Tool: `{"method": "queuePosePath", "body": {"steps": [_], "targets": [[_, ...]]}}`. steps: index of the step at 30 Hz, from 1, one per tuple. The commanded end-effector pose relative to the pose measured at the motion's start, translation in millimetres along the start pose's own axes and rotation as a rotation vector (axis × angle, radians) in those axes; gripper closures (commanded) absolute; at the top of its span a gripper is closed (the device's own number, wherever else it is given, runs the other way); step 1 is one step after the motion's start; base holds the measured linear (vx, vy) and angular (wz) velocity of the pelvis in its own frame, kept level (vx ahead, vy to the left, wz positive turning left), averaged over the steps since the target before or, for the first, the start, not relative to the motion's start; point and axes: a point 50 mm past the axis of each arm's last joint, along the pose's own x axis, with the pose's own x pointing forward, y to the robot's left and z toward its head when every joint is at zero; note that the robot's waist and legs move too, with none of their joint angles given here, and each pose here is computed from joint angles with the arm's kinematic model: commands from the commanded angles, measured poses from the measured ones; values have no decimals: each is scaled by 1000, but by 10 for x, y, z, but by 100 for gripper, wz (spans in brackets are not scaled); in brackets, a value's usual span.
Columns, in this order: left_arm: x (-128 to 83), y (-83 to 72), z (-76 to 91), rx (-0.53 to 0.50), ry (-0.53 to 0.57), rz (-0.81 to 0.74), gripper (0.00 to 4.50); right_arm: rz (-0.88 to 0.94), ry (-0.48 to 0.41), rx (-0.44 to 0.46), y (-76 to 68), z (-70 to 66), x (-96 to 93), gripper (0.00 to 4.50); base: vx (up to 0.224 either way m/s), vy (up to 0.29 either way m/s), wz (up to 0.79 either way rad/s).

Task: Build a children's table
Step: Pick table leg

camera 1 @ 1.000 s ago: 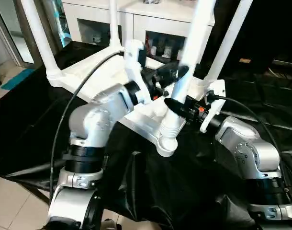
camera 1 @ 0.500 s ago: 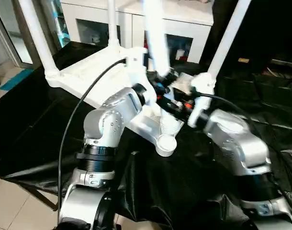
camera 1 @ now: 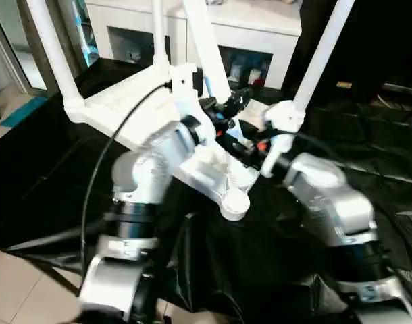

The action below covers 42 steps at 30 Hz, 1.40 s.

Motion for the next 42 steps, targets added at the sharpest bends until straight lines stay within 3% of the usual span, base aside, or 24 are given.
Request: {"method": "queuePosePath", "body": {"steps": [1, 7, 10, 15, 22, 24, 31, 33, 39, 40, 42], "targets": [[-29, -26, 73, 39, 26, -96, 262, 85, 27, 17, -18, 22, -164, 162, 0, 0, 0], [-99, -56, 101, 27, 78, -259, 262, 229, 128, 62, 18, -46, -321, 160, 0, 0, 0], [-152, -250, 97, -27, 87, -478, 262, 268, 164, 65, 25, -72, -338, 160, 0, 0, 0], [-188, -374, 97, -67, 86, -629, 262, 306, 172, 89, 40, -66, -327, 160, 0, 0, 0], [-185, -344, 95, -74, 86, -625, 262, 369, 177, 139, 98, -70, -337, 199, 0, 0, 0], [-191, -335, 97, -74, 82, -617, 262, 370, 182, 138, 101, -78, -342, 235, 0, 0, 0], [-166, -287, 69, -59, 66, -549, 262, 302, 159, 124, 105, -110, -261, 256, 0, 0, 0], [-145, -268, 62, -55, 58, -514, 206, 258, 146, 116, 87, -118, -225, 257, 0, 0, 0], [8, -119, 15, 24, 36, -193, 145, 40, 84, 78, 1, -127, -56, 257, 0, 0, 0], [46, -52, -23, 58, 44, -71, 145, -6, 72, 66, -10, -120, -12, 257, 0, 0, 0], [65, -9, -56, 88, 53, 13, 145, -39, 63, 58, -15, -113, 26, 257, 0, 0, 0]]}}
